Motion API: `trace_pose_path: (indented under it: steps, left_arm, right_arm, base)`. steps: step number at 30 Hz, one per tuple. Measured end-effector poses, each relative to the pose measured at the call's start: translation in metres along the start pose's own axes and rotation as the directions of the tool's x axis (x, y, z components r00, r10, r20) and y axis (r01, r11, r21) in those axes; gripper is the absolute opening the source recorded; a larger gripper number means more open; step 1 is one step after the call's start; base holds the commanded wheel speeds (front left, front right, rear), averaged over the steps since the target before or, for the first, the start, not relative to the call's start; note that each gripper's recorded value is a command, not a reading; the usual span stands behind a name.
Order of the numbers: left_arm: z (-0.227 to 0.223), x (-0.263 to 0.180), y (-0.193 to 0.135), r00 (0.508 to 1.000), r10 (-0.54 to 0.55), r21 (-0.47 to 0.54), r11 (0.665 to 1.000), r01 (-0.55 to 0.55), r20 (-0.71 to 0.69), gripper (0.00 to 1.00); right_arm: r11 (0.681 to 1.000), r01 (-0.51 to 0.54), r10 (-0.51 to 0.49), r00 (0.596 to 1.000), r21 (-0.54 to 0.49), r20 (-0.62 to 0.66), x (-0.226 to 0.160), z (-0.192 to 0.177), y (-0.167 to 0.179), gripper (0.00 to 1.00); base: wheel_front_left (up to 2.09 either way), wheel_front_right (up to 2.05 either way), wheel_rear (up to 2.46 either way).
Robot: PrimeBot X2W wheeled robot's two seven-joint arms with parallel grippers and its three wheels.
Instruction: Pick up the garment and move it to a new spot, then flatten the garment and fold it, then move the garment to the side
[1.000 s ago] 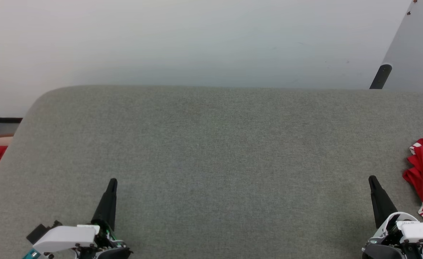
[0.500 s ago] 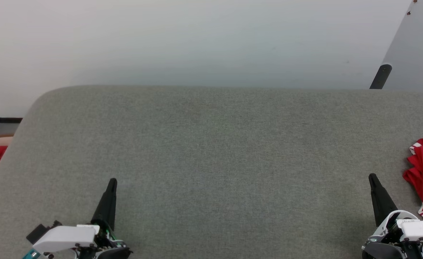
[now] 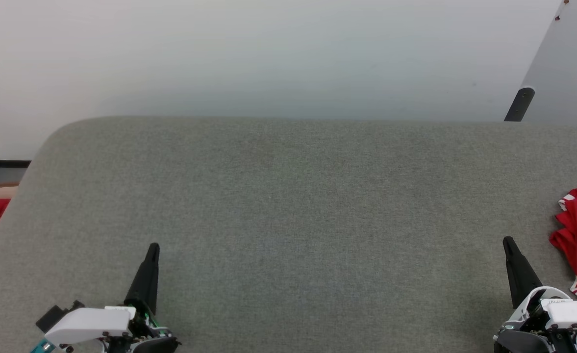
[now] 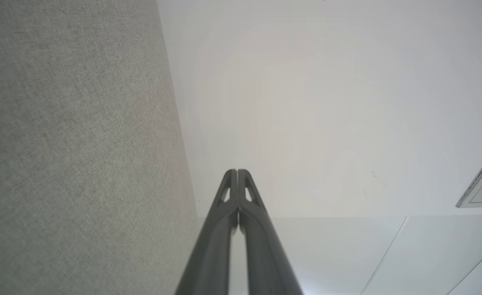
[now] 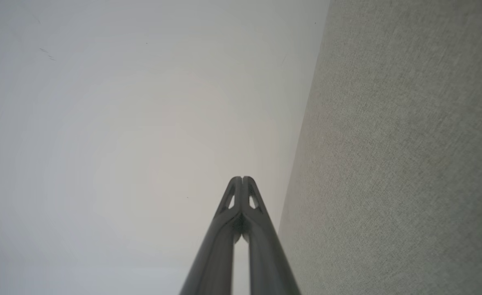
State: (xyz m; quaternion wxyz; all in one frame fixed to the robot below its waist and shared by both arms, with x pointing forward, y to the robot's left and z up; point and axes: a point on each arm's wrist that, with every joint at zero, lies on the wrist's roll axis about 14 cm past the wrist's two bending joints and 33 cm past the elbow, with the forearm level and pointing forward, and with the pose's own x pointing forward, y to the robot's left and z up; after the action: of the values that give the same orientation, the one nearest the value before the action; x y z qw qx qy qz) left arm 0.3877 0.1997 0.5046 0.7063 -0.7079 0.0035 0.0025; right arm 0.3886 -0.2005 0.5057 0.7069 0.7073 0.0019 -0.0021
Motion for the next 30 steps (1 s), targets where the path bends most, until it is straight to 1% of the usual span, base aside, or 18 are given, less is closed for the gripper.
trace_pose_path:
  steps: [30]
  left_arm:
    - [0.0,0.0,0.0,1.0,0.0,0.0,1.0,0.0,0.0,0.0]
  right_arm:
    - [1.0,0.0,0.0,1.0,0.0,0.0,0.0,0.0,0.0,0.0]
  base:
    - [0.0,0.0,0.0]
